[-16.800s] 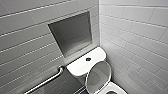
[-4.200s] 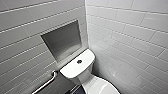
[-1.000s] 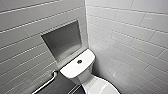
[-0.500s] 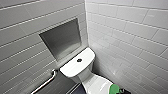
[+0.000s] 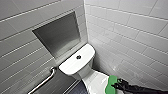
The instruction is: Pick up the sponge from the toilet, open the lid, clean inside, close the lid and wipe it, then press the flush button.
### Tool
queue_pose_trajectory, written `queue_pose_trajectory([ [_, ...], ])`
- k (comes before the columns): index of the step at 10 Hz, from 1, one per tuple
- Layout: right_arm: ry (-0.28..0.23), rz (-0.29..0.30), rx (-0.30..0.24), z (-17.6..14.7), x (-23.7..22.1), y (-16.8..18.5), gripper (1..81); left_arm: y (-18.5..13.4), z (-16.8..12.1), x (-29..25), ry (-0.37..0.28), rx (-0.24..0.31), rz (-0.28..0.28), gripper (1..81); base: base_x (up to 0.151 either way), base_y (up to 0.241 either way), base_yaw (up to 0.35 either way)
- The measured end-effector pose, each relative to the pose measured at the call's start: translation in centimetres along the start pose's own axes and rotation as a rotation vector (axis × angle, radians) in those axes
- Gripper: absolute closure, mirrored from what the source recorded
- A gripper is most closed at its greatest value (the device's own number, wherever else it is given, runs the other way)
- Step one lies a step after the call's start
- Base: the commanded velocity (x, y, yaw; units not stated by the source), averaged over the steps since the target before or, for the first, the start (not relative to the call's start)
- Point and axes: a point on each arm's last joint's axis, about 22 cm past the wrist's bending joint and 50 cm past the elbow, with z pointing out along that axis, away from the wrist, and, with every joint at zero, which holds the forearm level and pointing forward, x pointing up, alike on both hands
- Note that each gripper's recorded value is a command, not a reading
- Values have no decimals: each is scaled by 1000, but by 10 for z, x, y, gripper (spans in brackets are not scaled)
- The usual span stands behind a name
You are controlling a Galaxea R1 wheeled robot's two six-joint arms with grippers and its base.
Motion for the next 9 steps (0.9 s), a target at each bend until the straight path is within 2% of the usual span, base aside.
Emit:
queue_pose_trajectory([
  [2, 46, -23, 26, 5, 48, -28, 811, -3, 4, 5, 4, 6, 21, 10, 0, 0, 0],
  [5, 47, -31, 21, 38, 57, -46, 811, -4, 22, 32, 37, -1, 33, 10, 0, 0, 0],
  [7, 50, 12, -4, 56, 53, -39, 811, -6, 31, 49, 58, -3, 41, 10, 0, 0, 0],
  [9, 53, 115, -31, 70, 49, -35, 811, -6, 34, 49, 54, -3, 40, 10, 0, 0, 0],
])
